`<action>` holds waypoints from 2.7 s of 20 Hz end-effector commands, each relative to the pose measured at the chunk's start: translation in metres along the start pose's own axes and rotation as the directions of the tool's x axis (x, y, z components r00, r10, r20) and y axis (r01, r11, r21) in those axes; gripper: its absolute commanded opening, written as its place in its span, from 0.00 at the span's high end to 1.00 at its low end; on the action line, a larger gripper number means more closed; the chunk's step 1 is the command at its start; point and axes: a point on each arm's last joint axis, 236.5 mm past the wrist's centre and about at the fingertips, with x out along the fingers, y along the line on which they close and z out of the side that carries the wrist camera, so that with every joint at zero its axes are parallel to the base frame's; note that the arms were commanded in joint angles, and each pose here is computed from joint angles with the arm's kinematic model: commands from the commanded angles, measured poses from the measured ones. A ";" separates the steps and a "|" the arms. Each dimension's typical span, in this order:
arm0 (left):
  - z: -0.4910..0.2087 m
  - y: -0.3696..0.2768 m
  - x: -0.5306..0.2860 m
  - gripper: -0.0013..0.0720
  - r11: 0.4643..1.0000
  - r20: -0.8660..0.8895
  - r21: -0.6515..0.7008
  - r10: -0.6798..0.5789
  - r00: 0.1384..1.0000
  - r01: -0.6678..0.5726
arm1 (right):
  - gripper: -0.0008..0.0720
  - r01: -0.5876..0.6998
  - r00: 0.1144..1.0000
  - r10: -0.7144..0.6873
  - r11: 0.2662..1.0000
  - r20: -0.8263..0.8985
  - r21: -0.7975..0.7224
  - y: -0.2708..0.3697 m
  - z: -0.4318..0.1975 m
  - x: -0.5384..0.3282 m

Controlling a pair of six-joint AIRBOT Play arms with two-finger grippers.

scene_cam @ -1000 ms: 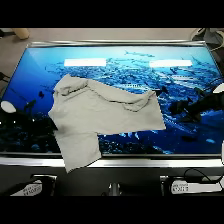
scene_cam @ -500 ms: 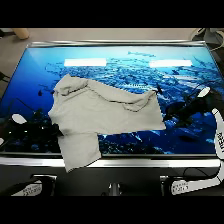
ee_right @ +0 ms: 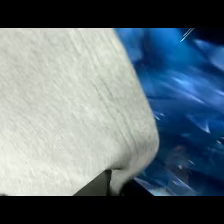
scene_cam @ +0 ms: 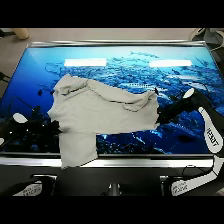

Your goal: Fold the shirts.

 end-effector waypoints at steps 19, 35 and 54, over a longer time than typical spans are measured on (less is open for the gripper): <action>-0.088 -0.219 -0.642 0.95 0.826 0.846 0.472 -0.523 -0.106 -0.307 | 0.95 0.354 -0.170 0.256 0.917 0.952 -0.184 0.152 -0.260 -0.557; 0.185 -0.103 -0.066 0.94 0.944 0.319 0.321 -0.027 0.947 -0.081 | 0.95 0.231 0.842 -0.155 0.969 0.516 -0.085 0.018 0.134 -0.130; 0.122 -0.052 0.008 0.94 0.928 -0.069 0.360 0.126 0.990 -0.093 | 0.94 0.183 0.970 -0.164 0.978 0.178 -0.096 -0.004 0.094 -0.044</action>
